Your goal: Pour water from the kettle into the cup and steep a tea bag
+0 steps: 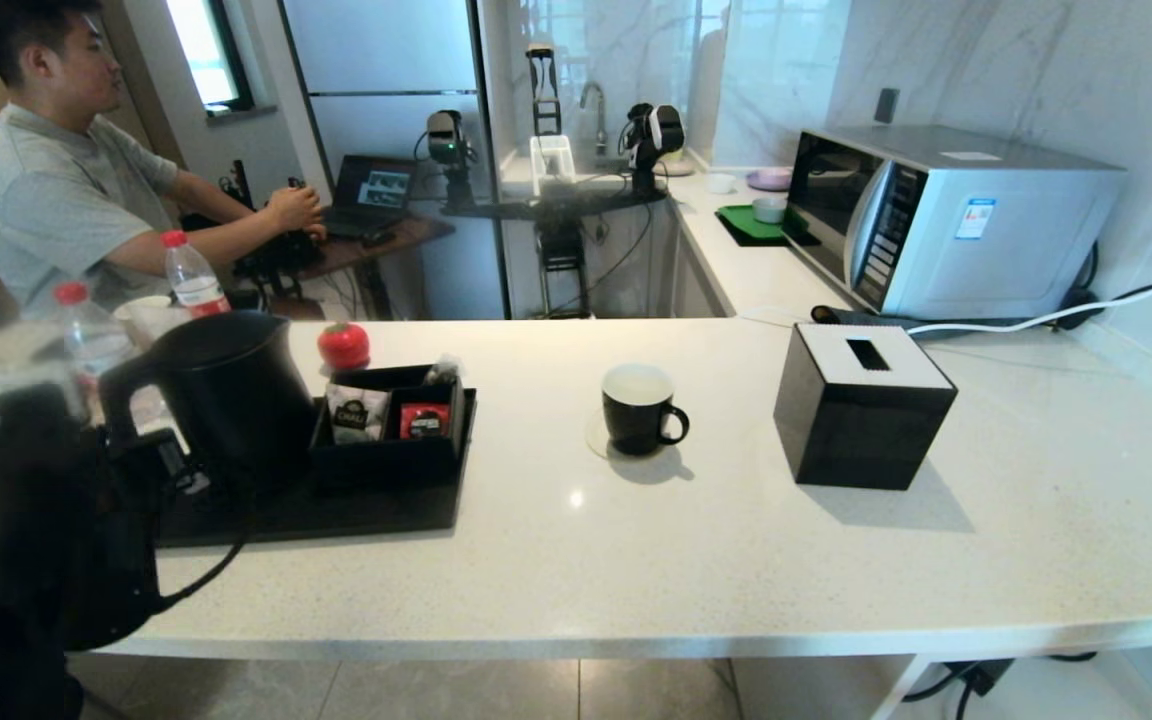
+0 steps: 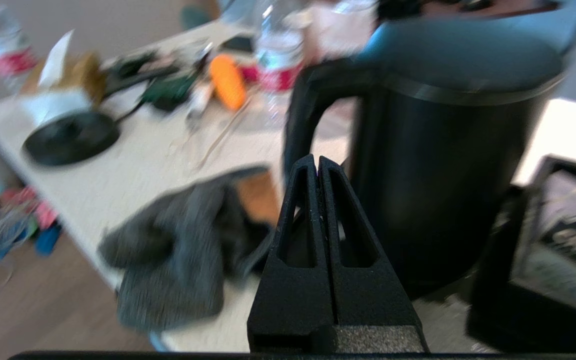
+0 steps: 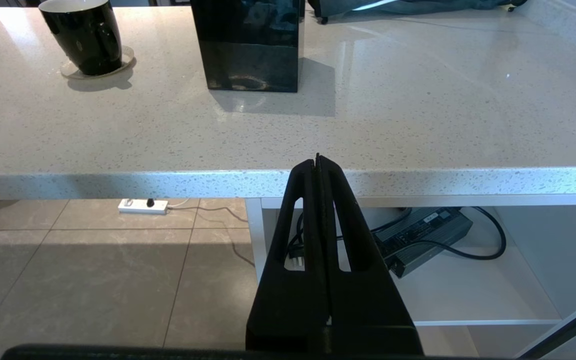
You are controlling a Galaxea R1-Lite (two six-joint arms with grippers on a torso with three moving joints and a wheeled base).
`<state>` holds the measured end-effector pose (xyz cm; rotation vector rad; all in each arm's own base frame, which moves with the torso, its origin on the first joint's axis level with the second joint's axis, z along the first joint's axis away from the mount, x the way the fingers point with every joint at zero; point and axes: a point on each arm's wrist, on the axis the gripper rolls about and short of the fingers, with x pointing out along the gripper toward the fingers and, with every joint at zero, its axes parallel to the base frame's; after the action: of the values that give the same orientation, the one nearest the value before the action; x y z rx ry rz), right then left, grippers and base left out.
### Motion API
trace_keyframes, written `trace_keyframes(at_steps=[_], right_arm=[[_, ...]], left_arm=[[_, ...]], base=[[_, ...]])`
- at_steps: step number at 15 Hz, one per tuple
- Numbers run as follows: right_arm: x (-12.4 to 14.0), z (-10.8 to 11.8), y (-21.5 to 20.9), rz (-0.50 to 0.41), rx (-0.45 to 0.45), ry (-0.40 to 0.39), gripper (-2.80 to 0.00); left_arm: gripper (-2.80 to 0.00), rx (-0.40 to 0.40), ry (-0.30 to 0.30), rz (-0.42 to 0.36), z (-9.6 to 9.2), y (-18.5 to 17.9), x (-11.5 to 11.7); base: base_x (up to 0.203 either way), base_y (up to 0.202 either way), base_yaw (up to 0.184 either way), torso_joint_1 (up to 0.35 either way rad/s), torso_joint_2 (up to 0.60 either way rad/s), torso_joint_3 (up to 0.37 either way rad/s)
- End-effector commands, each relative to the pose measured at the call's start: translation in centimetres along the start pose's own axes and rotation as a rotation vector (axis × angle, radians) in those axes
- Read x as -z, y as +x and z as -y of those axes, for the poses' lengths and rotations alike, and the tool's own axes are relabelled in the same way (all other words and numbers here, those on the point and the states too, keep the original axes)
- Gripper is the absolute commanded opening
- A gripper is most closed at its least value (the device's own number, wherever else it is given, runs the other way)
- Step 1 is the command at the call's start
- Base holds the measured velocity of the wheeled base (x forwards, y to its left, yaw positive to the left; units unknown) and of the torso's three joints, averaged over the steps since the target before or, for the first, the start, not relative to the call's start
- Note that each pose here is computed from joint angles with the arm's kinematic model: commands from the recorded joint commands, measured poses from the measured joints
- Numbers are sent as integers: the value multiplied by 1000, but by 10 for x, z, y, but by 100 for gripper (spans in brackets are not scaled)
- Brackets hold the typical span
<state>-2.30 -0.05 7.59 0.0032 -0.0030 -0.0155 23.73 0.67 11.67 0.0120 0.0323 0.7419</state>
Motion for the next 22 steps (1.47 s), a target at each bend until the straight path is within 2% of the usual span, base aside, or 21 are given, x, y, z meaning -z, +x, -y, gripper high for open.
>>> trace_keyframes(at_steps=[1, 2, 4, 9, 14, 18, 22], right_arm=[[0, 0, 0, -1, 0, 0, -280], [0, 0, 0, -1, 0, 0, -280], [0, 0, 0, -1, 0, 0, -280], [0, 0, 0, -1, 0, 0, -280], [0, 0, 0, -1, 0, 0, -280], [0, 0, 0, -1, 0, 0, -280], [0, 0, 0, -1, 0, 0, -280]], left_arm=[[-280, -23, 29, -31, 6, 5, 17], [0, -31, 36, -40, 6, 7, 21], [0, -49, 35, -52, 5, 11, 25], [0, -132, 5, -69, -15, 28, 29], [0, -27, -12, -81, -25, 53, 34], [0, -12, 0, -96, -21, 56, 39], [0, -12, -1, -61, -11, 72, 38]], base=[[0, 0, 0, 0, 0, 0], [0, 0, 0, 0, 0, 0], [0, 0, 0, 0, 0, 0], [0, 0, 0, 0, 0, 0], [0, 0, 0, 0, 0, 0], [0, 0, 0, 0, 0, 0], [0, 0, 0, 0, 0, 0]])
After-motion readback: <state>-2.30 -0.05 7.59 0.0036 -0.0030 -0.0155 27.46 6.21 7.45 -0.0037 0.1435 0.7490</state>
